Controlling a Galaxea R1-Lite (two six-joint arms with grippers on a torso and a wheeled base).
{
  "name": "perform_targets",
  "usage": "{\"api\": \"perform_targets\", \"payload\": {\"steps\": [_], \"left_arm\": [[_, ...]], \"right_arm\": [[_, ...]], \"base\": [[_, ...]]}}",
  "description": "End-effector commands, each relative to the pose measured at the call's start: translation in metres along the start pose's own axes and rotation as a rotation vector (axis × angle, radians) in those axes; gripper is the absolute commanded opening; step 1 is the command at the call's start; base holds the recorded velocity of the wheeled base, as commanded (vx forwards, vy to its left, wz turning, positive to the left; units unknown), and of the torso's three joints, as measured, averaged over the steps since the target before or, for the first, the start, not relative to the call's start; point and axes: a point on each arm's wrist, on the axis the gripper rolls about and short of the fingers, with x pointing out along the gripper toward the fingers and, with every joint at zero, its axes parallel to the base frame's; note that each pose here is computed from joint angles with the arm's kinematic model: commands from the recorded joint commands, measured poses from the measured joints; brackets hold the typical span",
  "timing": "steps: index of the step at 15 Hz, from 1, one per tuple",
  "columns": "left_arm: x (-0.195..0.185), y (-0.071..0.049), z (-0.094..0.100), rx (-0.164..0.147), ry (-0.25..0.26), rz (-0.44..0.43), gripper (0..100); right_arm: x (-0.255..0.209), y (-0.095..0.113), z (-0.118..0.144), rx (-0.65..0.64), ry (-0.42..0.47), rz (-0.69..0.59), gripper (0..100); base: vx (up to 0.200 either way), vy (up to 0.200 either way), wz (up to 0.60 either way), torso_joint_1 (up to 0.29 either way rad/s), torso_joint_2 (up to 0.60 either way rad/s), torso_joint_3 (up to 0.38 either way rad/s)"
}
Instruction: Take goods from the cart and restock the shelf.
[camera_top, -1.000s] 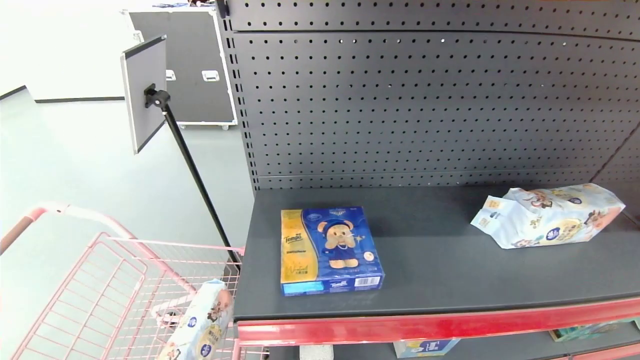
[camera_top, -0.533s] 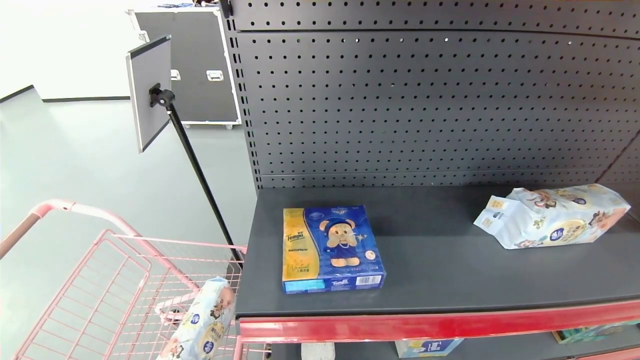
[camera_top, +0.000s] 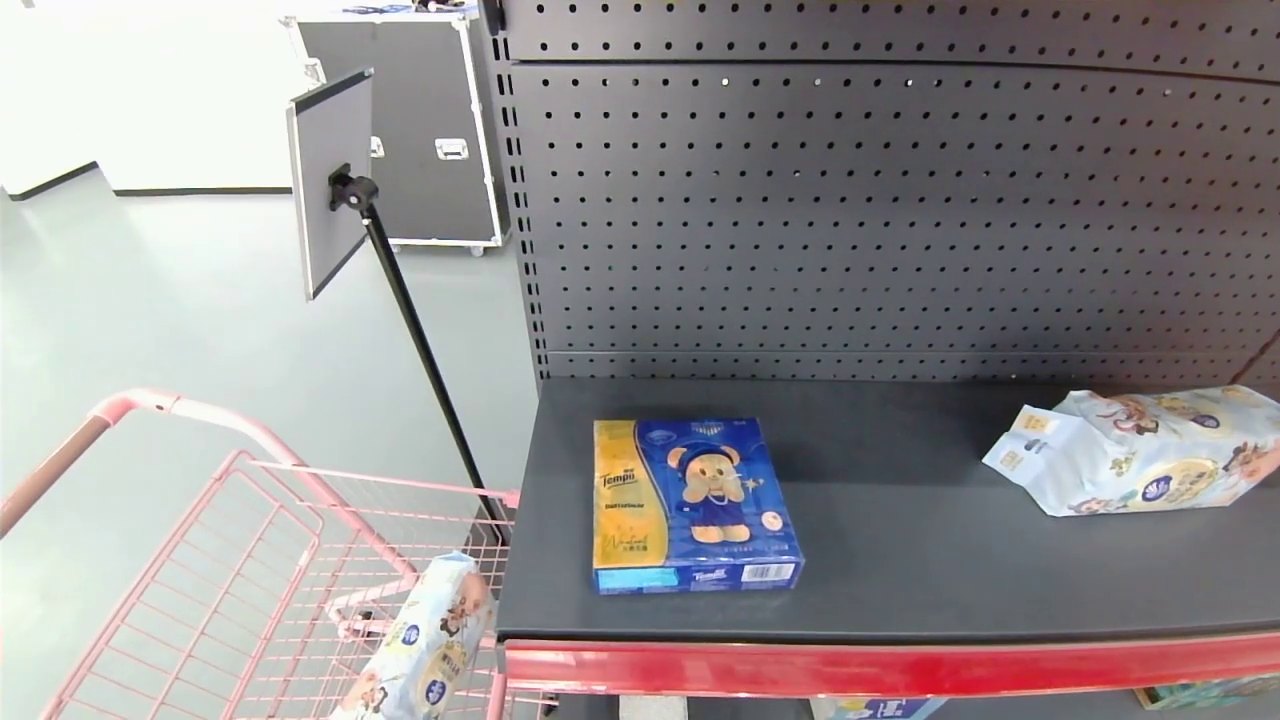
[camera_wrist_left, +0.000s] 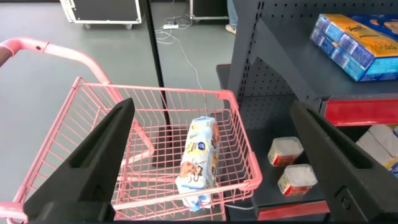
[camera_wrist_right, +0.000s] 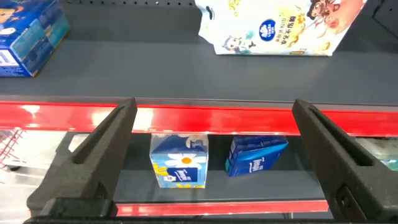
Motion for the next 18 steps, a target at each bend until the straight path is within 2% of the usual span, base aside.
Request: {"api": "perform_targets", "payload": {"steps": [1,6,9,17,18], "left_arm": [[0.0001,0.0000,0.0000,0.000,0.001,0.000,100],[0.0001,0.0000,0.0000,0.001,0.001,0.000,100],[0.0001,0.0000,0.0000,0.001,0.001,0.000,100],[0.0001,0.0000,0.0000,0.003,0.001,0.000,100],[0.0001,0.0000,0.0000,0.001,0.001,0.000,100]], "right_arm": [[0.0000,0.0000,0.0000,0.000,-0.001,0.000,100],[0.0000,0.0000,0.0000,0.000,-0.001,0.000,100],[0.0001,0.0000,0.0000,0.000,0.001,0.000,100],[0.0000,0.0000,0.0000,0.000,-0.001,0.000,100],[0.0000,0.0000,0.0000,0.000,-0.001,0.000,100]], "base": [[0.000,0.000,0.00,0.000,0.00,0.000],[0.000,0.000,0.00,0.000,0.00,0.000],[-0.200,0.000,0.00,0.004,0.00,0.002],[0.000,0.000,0.00,0.000,0.00,0.000],[0.000,0.200,0.00,-0.002,0.00,0.002]]}}
